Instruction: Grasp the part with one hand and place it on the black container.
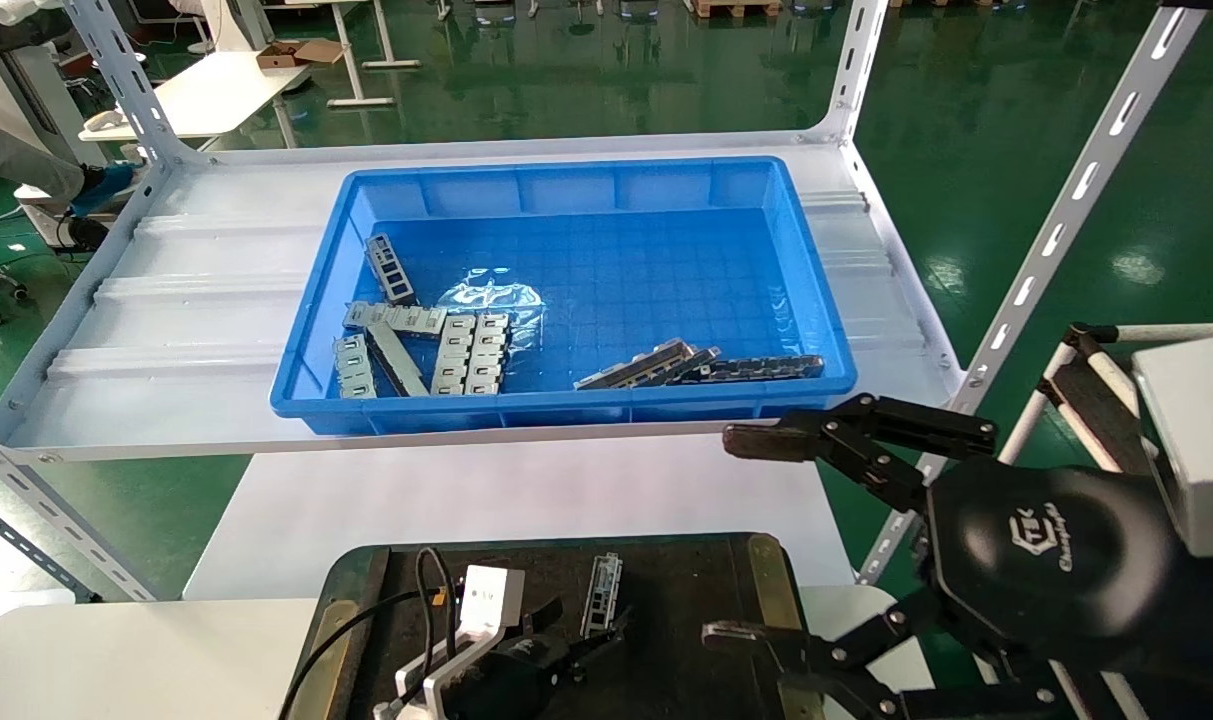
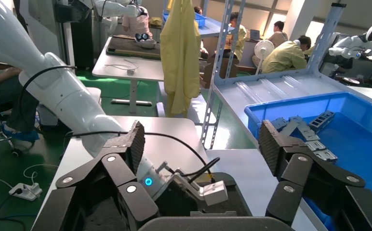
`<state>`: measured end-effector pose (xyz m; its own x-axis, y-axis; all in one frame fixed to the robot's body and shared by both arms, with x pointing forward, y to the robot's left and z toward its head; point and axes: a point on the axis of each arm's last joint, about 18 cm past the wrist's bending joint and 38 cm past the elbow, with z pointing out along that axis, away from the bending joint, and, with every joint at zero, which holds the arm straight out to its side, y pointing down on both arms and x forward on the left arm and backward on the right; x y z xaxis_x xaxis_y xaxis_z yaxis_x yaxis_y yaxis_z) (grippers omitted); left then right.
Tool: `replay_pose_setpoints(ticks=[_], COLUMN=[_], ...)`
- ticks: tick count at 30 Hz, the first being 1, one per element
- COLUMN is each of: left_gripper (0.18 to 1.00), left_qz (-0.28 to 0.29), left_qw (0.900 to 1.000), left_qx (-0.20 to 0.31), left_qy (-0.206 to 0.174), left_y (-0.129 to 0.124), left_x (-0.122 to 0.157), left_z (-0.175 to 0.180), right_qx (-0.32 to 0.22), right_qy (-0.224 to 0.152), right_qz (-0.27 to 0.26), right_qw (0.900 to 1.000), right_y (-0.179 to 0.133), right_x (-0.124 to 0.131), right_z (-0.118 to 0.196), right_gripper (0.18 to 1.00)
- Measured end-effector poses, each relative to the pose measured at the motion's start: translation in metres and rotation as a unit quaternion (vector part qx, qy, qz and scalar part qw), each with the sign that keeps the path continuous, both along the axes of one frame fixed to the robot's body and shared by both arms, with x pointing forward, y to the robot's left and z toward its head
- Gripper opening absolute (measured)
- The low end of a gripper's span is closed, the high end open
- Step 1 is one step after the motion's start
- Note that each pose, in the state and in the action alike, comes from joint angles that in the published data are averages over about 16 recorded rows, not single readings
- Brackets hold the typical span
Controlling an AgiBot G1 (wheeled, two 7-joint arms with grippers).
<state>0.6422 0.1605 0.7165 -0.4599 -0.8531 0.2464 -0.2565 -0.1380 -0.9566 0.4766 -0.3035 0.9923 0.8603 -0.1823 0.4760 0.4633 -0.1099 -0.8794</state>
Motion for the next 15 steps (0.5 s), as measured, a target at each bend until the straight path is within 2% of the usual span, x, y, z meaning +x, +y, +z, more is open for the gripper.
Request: replay_pose_setpoints(ticks=[9, 15], left_gripper=[0.965, 0.992], left_qz=[-0.060, -0.090], left_qw=[0.9970, 0.9933], left_qx=[0.044, 0.063], left_qy=[-0.023, -0.034], left_y=[0.036, 0.061], left_x=[-0.012, -0.019], left_z=[0.020, 0.031], right_qx=[0.000, 0.000], right_qy=[0.000, 0.000], right_qz=[0.000, 0.000], right_qw=[1.000, 1.000], right_y=[0.000, 0.000], right_x=[0.000, 0.000], right_z=[0.000, 0.000], right_gripper=[0.911, 0.967])
